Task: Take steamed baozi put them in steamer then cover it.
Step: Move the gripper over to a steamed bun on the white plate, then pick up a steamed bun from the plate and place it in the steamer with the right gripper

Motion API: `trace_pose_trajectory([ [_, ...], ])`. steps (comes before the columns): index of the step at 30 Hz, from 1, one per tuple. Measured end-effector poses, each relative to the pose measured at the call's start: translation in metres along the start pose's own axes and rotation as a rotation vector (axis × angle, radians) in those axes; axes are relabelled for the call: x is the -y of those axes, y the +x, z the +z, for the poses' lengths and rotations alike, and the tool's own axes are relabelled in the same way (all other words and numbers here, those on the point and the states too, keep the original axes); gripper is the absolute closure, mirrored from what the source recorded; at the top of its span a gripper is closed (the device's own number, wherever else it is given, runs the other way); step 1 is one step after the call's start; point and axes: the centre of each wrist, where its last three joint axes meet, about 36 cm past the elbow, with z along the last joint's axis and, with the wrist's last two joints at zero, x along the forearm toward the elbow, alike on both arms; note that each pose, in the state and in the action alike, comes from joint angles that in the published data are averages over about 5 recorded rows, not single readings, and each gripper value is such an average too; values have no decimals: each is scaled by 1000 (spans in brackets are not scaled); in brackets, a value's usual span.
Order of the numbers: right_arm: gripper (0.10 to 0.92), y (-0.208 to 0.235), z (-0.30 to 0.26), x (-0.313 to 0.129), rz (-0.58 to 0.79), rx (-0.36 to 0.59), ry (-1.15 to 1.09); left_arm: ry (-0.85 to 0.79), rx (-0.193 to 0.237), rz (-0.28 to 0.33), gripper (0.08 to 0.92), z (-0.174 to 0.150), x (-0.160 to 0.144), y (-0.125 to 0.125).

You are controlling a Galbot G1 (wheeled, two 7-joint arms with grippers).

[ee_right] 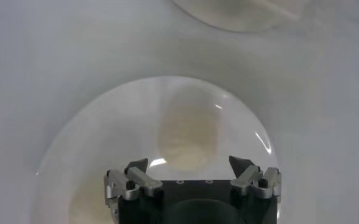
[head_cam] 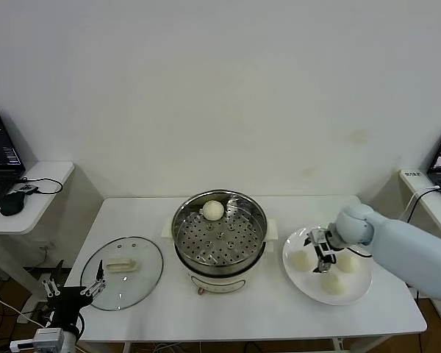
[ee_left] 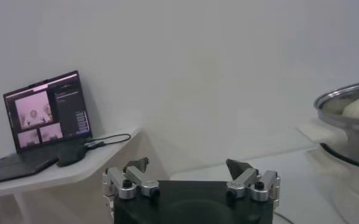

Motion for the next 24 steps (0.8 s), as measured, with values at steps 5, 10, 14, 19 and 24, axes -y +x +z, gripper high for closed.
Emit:
trace_pose_trajectory([
  [5,228,-9,-3,2,-5,-3,-10,0,-2,-1,177,1,0,-1],
  [10,306,-11,-4,3,-9,-4,-13,5,-2,1,177,1,1,-1],
  [14,355,-8,-4,5,-14,-3,-14,9,-1,1,177,1,2,-2],
  [19,364,8,-1,12,-13,0,-19,10,1,1,177,0,2,-2],
  [24,361,47,2,29,13,6,-26,10,9,5,177,-4,2,-1],
])
